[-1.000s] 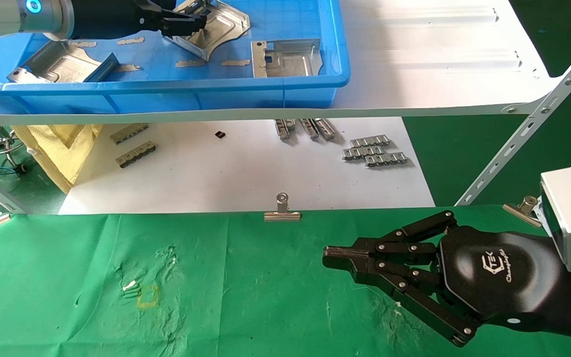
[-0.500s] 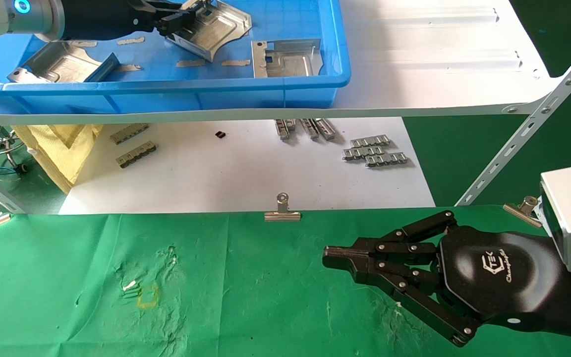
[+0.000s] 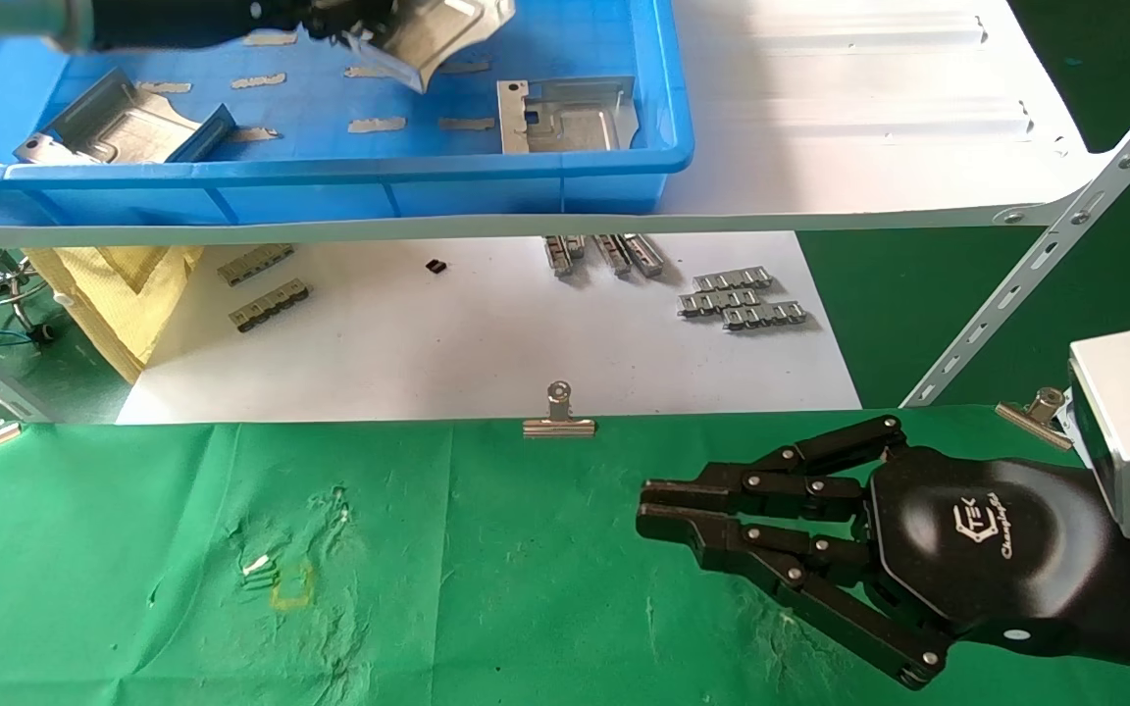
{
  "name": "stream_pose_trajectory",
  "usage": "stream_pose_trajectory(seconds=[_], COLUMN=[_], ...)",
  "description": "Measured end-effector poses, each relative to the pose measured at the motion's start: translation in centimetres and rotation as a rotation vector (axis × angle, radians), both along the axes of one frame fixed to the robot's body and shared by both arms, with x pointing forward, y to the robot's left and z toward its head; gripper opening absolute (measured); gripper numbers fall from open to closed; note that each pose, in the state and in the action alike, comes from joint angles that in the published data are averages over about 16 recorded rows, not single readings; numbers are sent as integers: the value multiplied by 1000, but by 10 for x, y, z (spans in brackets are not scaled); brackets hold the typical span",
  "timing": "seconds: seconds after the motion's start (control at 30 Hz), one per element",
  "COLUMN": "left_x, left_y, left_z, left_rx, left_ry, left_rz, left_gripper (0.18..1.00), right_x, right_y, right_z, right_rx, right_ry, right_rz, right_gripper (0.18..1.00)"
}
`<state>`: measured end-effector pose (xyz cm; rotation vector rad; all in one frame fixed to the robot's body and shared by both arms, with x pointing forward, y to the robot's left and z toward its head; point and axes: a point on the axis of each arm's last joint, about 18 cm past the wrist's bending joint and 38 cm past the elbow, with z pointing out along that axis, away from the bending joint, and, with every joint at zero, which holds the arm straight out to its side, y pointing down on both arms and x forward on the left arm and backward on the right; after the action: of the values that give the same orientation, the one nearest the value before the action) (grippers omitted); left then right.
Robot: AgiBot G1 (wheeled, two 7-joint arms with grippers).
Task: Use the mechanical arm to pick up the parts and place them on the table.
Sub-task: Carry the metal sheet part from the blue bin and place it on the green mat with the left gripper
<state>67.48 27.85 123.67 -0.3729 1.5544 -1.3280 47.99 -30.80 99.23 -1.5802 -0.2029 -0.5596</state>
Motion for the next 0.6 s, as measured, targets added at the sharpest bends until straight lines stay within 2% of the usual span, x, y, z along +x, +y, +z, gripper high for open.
stream_pose_trajectory(seconds=[0.17, 0.33, 0.6], left_x=[-18, -41, -74], left_y=[-1, -3, 1], left_z=[0, -8, -36], left_rx=[37, 102, 238], left_ry=[-17, -35, -94], left_rz=[-95, -230, -418], left_gripper=[273, 273, 272], right_x=[0, 0, 0], right_y=[0, 0, 0], right_z=[0, 0, 0], right_rx=[0, 0, 0], right_ry=[0, 0, 0], right_rz=[0, 0, 0], right_gripper=[262, 336, 513])
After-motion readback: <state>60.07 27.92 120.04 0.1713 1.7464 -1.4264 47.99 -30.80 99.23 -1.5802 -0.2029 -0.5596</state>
